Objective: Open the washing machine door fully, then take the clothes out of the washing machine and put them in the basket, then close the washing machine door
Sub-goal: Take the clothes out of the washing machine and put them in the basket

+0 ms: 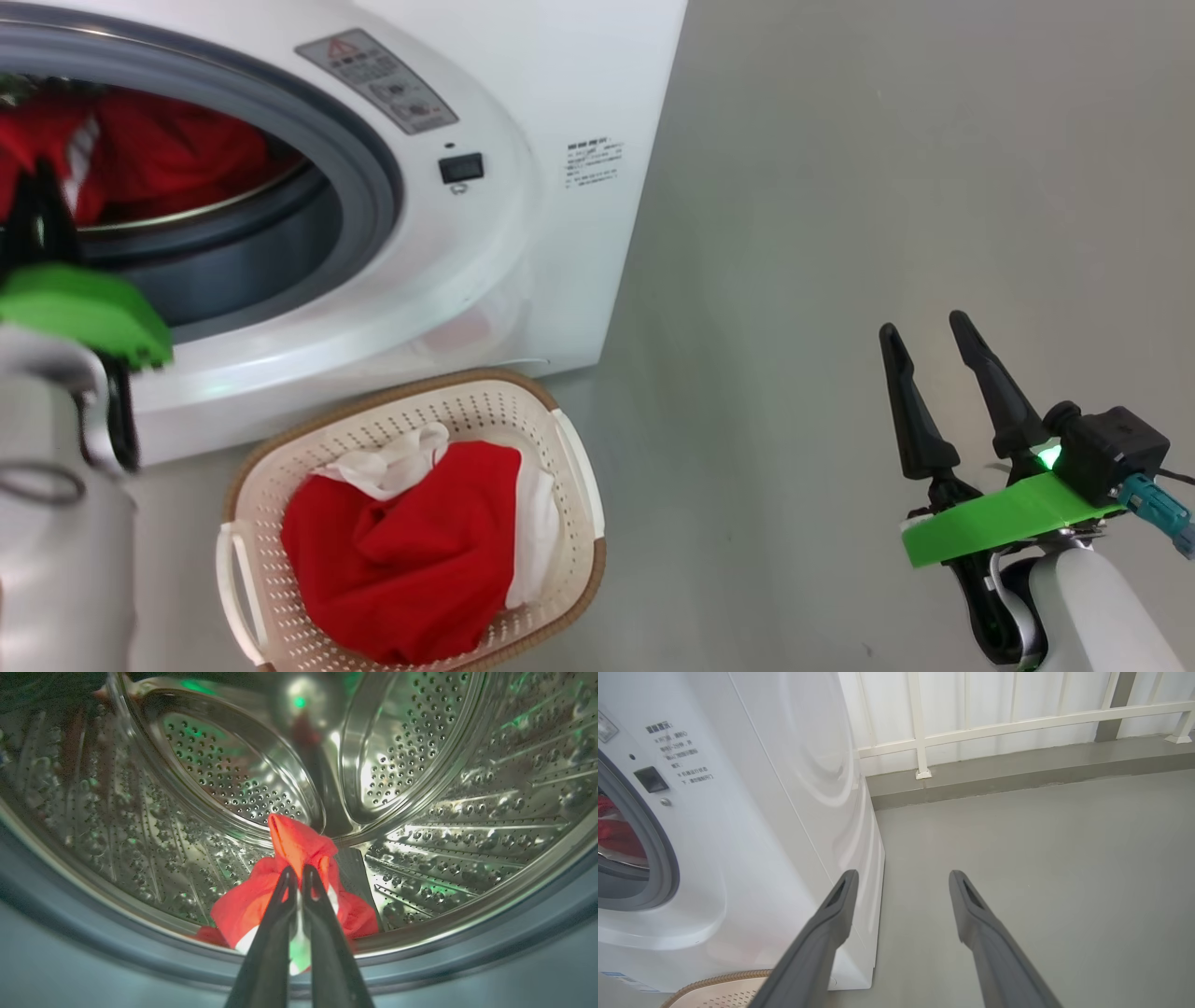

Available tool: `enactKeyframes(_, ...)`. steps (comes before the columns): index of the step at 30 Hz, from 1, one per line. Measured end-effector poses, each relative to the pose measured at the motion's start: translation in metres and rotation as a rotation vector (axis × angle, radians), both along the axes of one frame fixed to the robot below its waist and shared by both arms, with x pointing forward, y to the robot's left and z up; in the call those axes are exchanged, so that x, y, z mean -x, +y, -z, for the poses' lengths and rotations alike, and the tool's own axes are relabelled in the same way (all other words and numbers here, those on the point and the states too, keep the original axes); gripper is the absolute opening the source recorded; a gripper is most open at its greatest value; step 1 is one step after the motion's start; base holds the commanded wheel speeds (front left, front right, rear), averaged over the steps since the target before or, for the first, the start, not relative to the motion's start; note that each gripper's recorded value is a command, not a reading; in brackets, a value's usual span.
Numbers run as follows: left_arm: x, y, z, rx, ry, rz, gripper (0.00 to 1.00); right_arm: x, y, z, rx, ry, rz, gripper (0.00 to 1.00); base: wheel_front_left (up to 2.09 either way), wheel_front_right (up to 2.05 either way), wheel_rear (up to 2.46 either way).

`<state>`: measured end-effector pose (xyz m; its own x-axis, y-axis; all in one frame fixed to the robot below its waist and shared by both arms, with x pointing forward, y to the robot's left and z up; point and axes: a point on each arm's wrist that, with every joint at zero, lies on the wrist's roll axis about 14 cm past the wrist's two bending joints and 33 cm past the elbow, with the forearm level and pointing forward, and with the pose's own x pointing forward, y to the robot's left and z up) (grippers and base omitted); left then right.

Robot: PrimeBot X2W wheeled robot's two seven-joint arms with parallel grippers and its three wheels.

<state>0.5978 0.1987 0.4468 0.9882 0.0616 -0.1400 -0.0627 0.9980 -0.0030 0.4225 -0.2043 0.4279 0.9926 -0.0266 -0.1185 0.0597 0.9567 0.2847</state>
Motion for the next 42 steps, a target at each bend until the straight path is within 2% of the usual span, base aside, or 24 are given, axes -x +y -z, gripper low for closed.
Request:
enactKeyframes(9,0.054,0.003,-0.026,0.207,-0.138,-0.054,0.00,0.014,0.005,-0.007,-0.005,-0.009,-0.015,1.00,0.00,0.00,0.00)
enactKeyframes(15,0.080,0.017,-0.051,0.275,-0.243,-0.095,0.00,0.019,0.010,-0.015,-0.008,-0.028,-0.030,1.00,0.00,0.00,0.00)
enactKeyframes(21,0.102,0.011,-0.081,0.234,-0.342,-0.038,0.00,0.026,0.012,-0.012,-0.012,-0.014,-0.033,1.00,0.00,0.00,0.00)
enactKeyframes(28,0.122,-0.022,-0.125,0.211,-0.472,0.070,0.00,0.025,0.015,-0.009,-0.015,-0.007,-0.043,1.00,0.00,0.00,0.00)
enactKeyframes(36,0.142,-0.052,-0.181,0.190,-0.642,0.122,0.00,0.024,0.017,-0.005,-0.017,0.004,-0.047,1.00,0.00,0.00,0.00)
enactKeyframes(38,0.142,-0.054,-0.177,0.201,-0.634,0.119,0.00,0.024,0.016,-0.004,-0.017,0.006,-0.046,1.00,0.00,0.00,0.00)
enactKeyframes(42,0.142,-0.060,-0.128,0.198,-0.479,0.123,0.00,0.024,0.015,-0.003,-0.016,0.009,-0.041,1.00,0.00,0.00,0.00)
